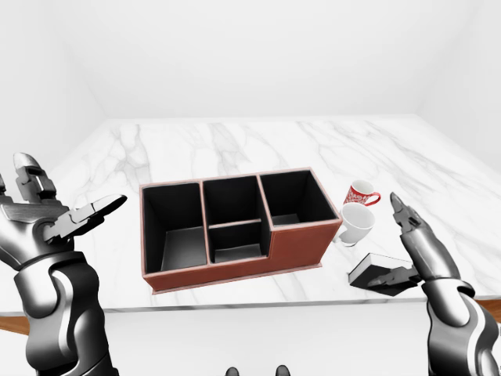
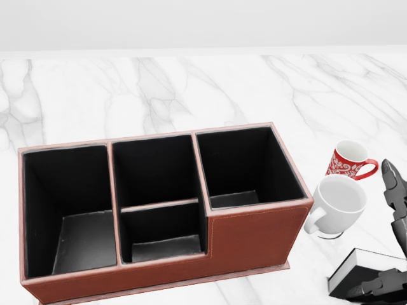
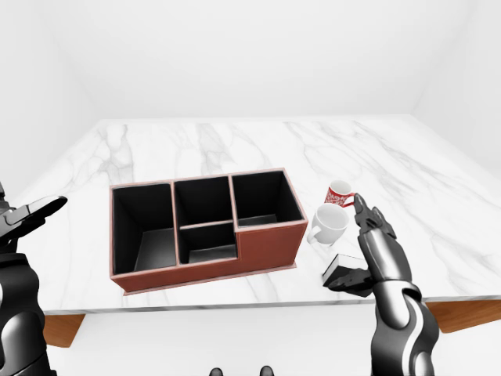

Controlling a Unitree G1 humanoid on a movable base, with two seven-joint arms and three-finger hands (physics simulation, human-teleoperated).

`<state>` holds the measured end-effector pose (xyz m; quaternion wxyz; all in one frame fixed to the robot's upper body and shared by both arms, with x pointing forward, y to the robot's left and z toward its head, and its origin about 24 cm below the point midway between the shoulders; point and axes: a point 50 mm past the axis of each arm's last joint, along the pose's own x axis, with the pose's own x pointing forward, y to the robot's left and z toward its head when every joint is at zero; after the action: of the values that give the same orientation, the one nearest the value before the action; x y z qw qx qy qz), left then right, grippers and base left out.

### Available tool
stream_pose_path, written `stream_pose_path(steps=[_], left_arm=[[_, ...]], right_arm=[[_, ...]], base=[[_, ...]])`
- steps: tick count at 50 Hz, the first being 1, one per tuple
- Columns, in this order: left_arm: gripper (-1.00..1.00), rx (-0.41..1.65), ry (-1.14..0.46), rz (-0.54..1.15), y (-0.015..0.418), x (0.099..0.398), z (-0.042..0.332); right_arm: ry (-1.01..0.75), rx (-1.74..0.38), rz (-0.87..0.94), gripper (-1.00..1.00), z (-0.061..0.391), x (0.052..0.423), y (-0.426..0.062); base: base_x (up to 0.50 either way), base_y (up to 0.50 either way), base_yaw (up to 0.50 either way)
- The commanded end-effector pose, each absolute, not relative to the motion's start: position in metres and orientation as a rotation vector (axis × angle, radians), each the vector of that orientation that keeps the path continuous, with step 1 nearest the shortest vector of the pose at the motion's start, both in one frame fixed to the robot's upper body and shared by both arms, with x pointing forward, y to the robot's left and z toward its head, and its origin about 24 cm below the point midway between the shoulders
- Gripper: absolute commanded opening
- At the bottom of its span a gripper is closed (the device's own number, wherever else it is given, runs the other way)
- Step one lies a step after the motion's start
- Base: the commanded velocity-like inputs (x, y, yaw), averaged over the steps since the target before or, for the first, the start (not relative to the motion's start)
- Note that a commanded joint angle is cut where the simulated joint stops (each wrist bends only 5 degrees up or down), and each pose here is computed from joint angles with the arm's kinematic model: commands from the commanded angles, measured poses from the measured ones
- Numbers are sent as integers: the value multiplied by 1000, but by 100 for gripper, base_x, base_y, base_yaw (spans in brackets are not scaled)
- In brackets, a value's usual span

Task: Pick up the book and place it in the right compartment of the caddy.

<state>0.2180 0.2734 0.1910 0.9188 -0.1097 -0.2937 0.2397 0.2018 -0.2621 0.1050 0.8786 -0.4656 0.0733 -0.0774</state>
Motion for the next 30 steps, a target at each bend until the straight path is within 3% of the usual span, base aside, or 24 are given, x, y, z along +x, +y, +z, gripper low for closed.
stream_pose_path(steps=[1,30], left_arm=[[100,-226,-609,492,273,217,192],[100,-222,-598,490,272,220,190]], right_arm=[[203,-1023,-209,100,95,205,-272],[372,-1275,-230,100,72,213,-290]], base=[[0,0,0],[0,0,0]])
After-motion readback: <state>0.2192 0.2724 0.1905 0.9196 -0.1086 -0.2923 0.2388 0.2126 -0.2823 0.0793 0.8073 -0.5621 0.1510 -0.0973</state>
